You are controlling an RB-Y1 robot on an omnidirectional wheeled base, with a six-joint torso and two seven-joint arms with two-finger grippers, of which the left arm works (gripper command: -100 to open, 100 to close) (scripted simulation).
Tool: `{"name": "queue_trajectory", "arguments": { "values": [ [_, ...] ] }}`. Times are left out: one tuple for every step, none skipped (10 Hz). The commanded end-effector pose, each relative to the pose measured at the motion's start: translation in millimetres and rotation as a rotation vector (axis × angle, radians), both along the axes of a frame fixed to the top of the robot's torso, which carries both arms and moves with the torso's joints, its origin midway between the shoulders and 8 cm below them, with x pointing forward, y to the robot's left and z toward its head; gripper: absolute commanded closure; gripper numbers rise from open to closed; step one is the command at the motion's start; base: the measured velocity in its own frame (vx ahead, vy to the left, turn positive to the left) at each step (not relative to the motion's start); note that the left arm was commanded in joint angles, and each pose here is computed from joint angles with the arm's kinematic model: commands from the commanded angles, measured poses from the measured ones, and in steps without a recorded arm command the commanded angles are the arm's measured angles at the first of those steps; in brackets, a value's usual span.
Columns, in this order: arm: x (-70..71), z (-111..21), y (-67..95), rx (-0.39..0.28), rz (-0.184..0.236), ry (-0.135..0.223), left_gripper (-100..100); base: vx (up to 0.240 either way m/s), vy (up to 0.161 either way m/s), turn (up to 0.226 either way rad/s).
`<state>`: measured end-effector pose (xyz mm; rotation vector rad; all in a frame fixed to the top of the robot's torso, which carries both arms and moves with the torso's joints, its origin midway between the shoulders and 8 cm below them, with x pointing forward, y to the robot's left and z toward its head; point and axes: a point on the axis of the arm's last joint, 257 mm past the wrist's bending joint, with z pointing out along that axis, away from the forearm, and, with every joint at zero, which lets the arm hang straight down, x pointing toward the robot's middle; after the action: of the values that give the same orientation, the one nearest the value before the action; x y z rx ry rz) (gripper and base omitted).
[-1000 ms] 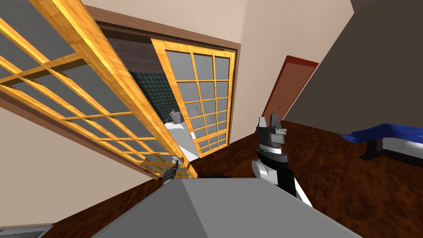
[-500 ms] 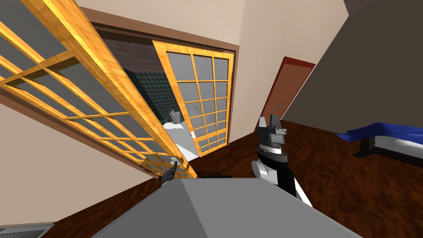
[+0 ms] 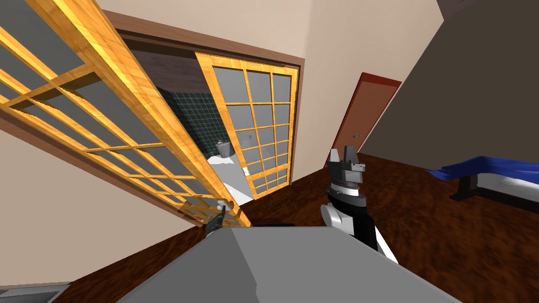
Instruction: Pull the door open
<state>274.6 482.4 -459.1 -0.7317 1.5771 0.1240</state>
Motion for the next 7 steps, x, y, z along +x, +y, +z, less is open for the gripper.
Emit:
{"name": "queue_trajectory", "arguments": {
  "values": [
    [-16.9, -2.9, 22.1, -0.028, 0.049, 0.009, 100, -0.025, -0.017, -0.021],
    [-16.9, -2.9, 22.1, -0.028, 0.049, 0.009, 100, -0.023, -0.016, -0.023],
    [-16.9, -2.9, 22.1, -0.028, 0.049, 0.009, 100, -0.010, 0.007, 0.005],
    [-21.7, -3.3, 25.6, -0.061, 0.063, -0.008, 100, -0.046, 0.016, -0.026],
    [-21.7, -3.3, 25.6, -0.061, 0.063, -0.008, 100, -0.048, -0.002, -0.034],
    [-21.7, -3.3, 25.6, -0.061, 0.063, -0.008, 100, -0.027, 0.006, 0.030],
    [-25.0, -3.0, 28.4, -0.099, 0.076, -0.032, 100, -0.029, -0.005, -0.038]
  ]
}}
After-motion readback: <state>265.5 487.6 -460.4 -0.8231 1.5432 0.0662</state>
